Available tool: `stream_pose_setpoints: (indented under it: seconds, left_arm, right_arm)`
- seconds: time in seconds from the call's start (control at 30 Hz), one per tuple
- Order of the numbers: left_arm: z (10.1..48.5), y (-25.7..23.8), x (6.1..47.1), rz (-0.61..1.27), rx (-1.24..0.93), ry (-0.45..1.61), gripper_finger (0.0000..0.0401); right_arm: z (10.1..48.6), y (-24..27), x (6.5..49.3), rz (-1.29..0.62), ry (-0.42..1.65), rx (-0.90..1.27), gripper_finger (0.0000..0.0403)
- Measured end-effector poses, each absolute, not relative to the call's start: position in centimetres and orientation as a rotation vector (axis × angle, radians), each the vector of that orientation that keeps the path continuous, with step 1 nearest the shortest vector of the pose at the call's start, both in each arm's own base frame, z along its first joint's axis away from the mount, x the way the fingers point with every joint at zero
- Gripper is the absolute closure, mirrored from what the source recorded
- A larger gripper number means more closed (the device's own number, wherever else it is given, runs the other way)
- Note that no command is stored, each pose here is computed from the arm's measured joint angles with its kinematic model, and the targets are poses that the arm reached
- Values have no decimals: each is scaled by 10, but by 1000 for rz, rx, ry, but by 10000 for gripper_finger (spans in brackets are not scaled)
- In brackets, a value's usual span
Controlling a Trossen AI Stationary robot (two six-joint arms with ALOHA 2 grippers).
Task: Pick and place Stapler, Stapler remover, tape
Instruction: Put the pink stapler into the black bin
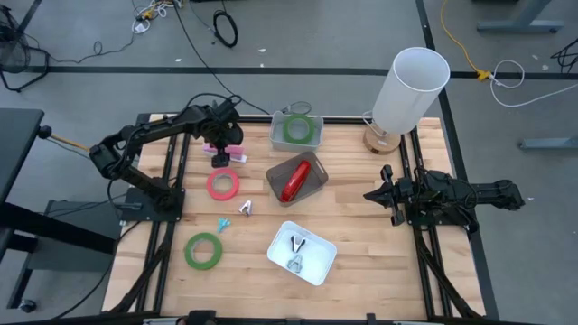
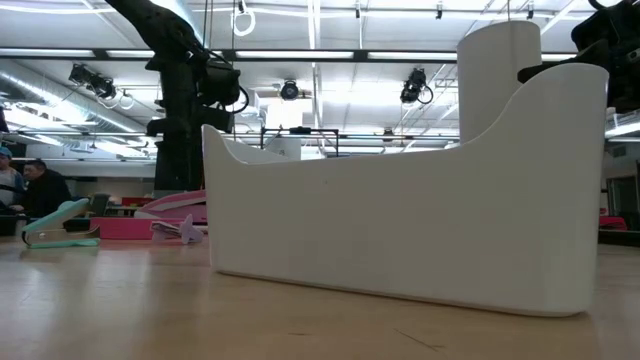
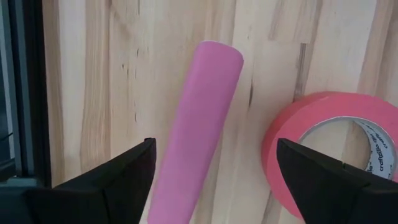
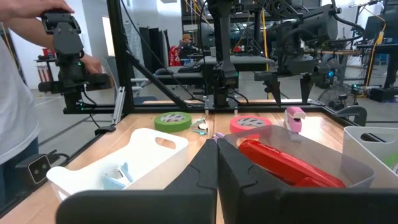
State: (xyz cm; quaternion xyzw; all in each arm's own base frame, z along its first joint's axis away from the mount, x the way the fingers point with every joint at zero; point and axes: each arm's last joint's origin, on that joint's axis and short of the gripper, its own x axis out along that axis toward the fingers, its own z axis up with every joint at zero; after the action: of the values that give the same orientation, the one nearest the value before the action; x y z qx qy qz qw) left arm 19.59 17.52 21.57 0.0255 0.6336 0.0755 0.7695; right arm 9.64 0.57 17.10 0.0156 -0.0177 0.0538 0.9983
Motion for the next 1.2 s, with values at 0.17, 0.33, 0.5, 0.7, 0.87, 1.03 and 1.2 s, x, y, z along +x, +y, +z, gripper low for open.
stream_pose_setpoints:
  seconds: [0.17,0.33,0.5,0.7,0.87,1.03,1.2]
  left_arm:
    - [216,175,196,146,90,1383,35]
    - [216,176,196,120,140,1390,26]
    - [217,180,200,161,170,1352,32]
    - [213,181,204,188,122,1347,34]
    - [197,183,210,166,89,1410,34]
    - [187,185,213,178,102,1463,35]
    - [179,185,216,156,89,1483,48]
  right_arm:
    - [171,6,96,108,-36,31,401]
    - [171,6,96,108,-35,31,401]
    - [171,6,96,108,-35,31,401]
    - [171,6,96,108,-35,31,401]
    - [171,6,96,107,-35,31,401]
    - [171,6,96,108,-36,31,401]
    - [171,6,96,108,-35,31,401]
